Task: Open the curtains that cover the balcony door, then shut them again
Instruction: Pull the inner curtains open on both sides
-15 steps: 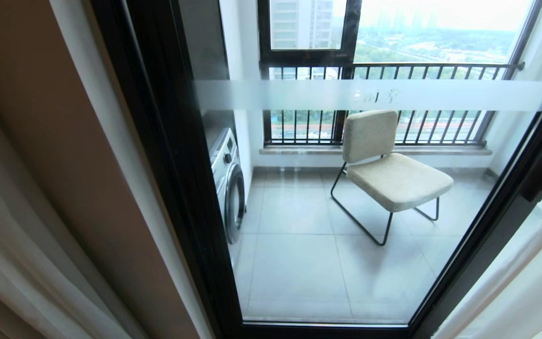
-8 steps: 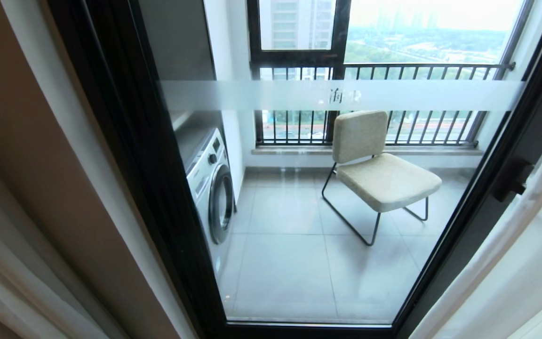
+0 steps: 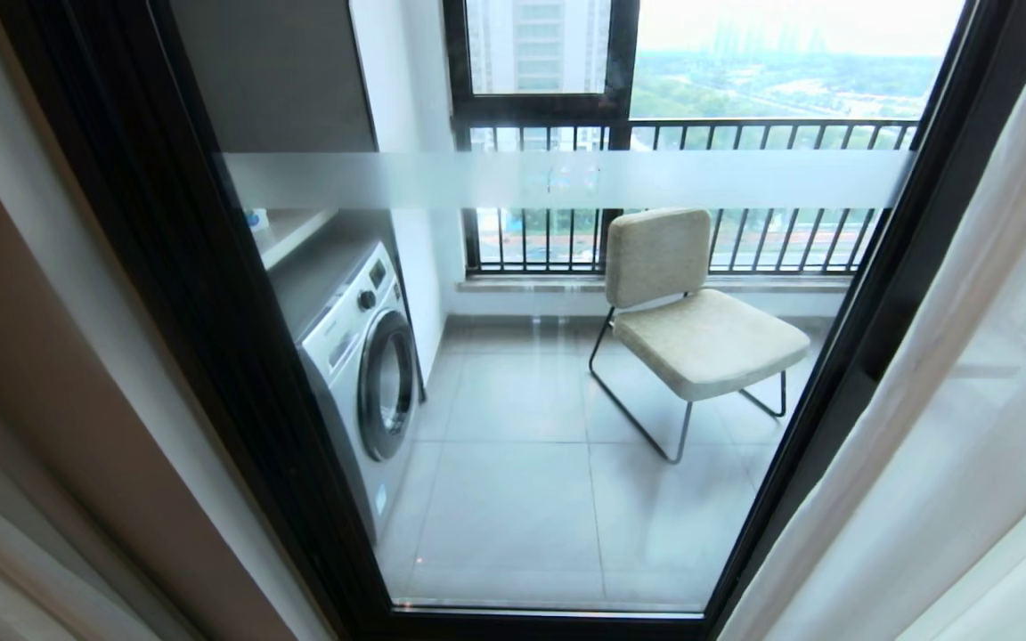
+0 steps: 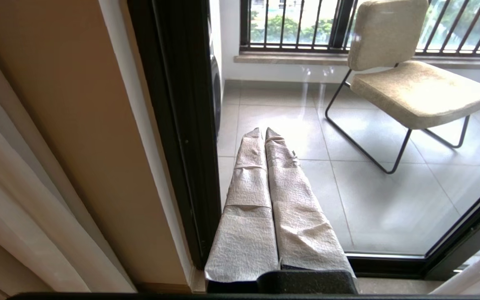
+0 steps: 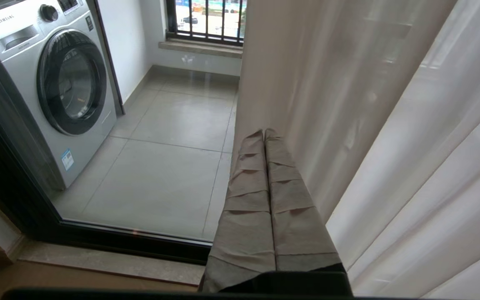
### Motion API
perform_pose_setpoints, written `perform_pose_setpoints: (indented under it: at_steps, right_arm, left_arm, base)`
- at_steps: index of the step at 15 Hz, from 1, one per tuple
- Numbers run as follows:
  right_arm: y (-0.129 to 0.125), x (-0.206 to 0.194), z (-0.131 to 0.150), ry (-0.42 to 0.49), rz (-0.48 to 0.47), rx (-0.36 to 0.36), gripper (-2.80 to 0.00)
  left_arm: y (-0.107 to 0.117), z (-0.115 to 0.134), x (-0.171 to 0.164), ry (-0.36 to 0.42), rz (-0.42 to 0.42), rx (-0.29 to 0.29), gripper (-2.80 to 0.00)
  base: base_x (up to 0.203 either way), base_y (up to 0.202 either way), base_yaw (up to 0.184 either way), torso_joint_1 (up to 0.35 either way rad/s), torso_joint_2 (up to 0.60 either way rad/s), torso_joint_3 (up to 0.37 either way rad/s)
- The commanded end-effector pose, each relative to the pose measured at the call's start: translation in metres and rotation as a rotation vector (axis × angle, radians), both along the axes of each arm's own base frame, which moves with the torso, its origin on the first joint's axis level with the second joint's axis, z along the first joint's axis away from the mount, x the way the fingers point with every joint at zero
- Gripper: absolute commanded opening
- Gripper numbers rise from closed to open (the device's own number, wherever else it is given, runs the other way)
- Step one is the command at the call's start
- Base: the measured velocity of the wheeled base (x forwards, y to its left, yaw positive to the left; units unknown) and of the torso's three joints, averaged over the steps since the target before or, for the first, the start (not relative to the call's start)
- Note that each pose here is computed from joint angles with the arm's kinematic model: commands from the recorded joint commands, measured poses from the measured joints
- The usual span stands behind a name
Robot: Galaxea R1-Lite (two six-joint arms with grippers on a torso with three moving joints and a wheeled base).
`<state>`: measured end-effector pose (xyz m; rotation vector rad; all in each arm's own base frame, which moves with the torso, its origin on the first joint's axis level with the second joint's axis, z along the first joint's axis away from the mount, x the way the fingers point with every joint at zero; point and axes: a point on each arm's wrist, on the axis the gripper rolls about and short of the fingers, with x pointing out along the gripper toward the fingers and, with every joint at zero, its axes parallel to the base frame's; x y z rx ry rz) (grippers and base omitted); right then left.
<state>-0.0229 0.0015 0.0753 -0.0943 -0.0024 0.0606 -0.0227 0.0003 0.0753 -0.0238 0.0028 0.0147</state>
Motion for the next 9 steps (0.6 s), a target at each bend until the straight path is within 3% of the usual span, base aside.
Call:
perform_pose_setpoints:
  at_steps: [1, 9]
  right_arm:
    - [0.0, 0.0001, 0.0, 0.001, 0.001, -0.001, -2.8]
    - [0.0, 0.0001, 0.0, 0.001, 0.001, -0.001, -2.8]
  left_arm:
    - [0.0, 0.0, 0.0, 0.0, 0.001, -0.001, -2.8]
    - [0.0, 0.0, 0.0, 0.0, 0.001, 0.001, -2.8]
  base:
    - [0.0, -0.195, -0.002, 0.0, 0.0, 0.002]
    - [0.0, -0.185, 0.004, 0.002, 0.0, 0.002]
